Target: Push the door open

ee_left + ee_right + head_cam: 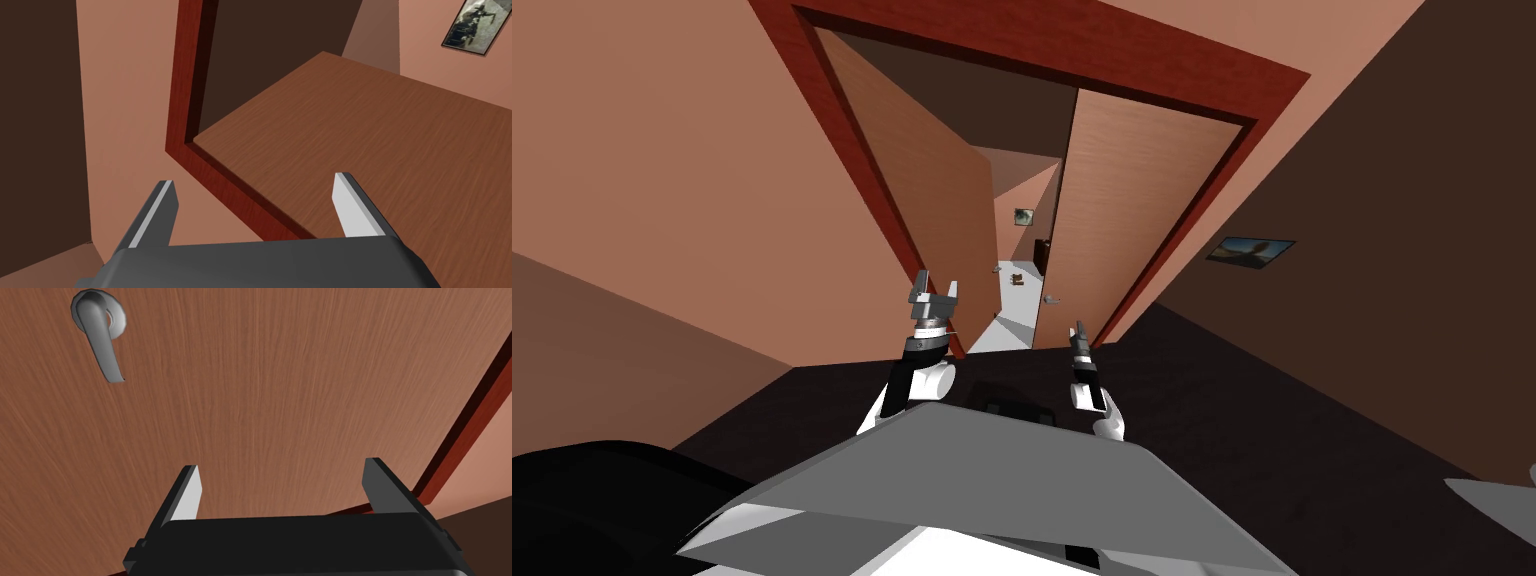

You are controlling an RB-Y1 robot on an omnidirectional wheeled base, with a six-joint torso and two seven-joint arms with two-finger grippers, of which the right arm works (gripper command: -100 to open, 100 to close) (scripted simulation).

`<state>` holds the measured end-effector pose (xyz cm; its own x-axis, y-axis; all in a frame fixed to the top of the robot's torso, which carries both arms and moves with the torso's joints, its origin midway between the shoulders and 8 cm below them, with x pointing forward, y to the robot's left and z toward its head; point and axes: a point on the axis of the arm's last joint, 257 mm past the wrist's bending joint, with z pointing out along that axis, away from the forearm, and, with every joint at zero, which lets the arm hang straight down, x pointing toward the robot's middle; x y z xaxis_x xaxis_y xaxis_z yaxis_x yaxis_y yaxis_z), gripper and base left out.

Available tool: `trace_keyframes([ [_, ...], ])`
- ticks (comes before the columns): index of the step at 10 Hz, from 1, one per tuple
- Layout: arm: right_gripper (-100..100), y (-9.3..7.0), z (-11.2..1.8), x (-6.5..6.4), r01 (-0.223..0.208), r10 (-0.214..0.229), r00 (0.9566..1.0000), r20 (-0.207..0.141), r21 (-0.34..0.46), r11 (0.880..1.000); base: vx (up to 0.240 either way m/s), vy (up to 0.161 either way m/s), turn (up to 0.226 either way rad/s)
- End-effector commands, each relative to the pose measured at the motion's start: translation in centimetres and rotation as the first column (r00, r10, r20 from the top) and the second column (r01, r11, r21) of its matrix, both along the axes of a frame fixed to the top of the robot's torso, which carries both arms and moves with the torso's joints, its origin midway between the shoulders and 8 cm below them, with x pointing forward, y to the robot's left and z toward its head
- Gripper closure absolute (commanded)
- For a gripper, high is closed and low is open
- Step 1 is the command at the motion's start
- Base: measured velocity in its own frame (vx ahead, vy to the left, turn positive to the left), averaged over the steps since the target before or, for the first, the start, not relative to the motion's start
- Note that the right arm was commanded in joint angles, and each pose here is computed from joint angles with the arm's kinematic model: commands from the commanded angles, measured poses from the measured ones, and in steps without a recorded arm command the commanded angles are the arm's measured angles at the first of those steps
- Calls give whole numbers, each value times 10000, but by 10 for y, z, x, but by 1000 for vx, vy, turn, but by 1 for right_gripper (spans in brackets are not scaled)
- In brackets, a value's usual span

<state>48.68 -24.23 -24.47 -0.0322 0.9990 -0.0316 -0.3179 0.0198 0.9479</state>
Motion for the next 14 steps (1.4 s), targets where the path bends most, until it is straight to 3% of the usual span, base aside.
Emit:
trace_keyframes([
  [1, -100, 2, -13, 3, -36, 36, 9996, -282, 12, 10000, 82, -49, 92],
  [3, -100, 2, -22, 4, -56, 56, 9990, -451, 16, 10000, 71, -31, 50],
  [7, -100, 5, -52, 9, -133, 137, 9943, -1058, 41, 9999, 80, -35, 74],
  [10, -100, 7, -73, 11, -179, 186, 9882, -1518, 63, 9998, 85, -42, 67],
  [11, -100, 7, -74, 10, -177, 184, 9879, -1537, 63, 9998, 56, -26, 24],
  [14, -100, 9, -93, 11, -220, 233, 9807, -1941, 87, 9997, 64, -31, 57],
])
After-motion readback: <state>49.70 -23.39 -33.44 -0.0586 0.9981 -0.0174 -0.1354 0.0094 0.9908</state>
